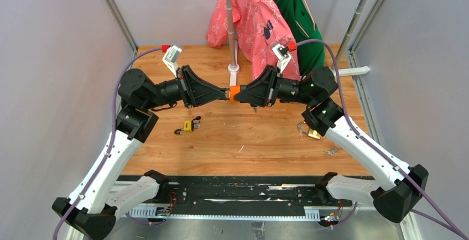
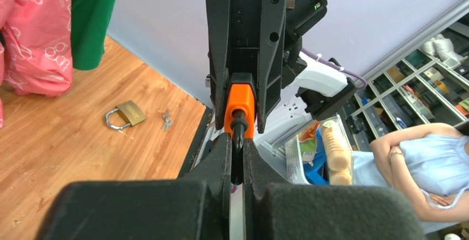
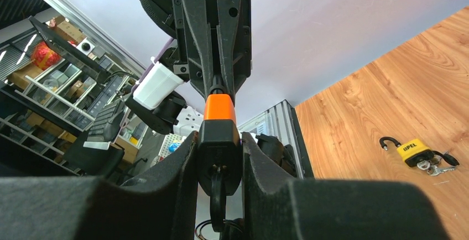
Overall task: Lock with the key
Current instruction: Lock the lock.
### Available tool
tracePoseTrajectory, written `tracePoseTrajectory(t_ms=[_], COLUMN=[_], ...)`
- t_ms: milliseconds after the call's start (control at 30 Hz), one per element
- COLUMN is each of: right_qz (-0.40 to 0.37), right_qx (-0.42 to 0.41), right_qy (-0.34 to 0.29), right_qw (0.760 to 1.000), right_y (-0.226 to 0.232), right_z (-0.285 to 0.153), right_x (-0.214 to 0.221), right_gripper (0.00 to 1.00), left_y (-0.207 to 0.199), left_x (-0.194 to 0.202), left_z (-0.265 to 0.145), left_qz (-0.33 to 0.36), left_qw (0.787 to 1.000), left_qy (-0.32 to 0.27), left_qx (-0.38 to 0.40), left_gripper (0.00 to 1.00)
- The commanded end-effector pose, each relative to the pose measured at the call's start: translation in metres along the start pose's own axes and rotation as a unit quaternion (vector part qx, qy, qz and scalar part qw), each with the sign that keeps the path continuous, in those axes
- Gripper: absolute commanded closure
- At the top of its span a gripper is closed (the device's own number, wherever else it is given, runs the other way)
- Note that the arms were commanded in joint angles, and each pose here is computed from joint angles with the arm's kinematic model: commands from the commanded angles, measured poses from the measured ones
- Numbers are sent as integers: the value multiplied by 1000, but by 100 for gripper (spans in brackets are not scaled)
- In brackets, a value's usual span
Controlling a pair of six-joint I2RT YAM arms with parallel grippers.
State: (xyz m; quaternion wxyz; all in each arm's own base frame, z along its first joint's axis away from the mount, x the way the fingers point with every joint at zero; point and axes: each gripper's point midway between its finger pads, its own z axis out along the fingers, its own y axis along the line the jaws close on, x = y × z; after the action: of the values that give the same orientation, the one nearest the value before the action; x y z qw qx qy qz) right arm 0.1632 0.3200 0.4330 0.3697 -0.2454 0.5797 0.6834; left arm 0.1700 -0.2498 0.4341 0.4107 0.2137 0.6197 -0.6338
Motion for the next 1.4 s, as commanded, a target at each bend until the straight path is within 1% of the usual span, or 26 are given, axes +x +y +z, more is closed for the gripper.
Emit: tracePoseTrajectory(t_ms=[0, 533, 1367], right_qz=[-10, 5, 15], right_qx=[-21, -33, -21], right_qy=[-3, 17, 42], right_qw=[1000, 999, 999], right_y=[10, 8, -1], right_z=[14, 28, 47], right_x=[-4, 7, 27], right_gripper=[100, 100, 100], left_y=[-3, 4, 5], left_x=[2, 11, 17], left_z=[5, 17, 35], left_qz=[4, 10, -2], left_qw=[1000, 1000, 1000], left_qy=[2, 16, 9], left_qx=[16, 19, 21], left_gripper=[100, 100, 100])
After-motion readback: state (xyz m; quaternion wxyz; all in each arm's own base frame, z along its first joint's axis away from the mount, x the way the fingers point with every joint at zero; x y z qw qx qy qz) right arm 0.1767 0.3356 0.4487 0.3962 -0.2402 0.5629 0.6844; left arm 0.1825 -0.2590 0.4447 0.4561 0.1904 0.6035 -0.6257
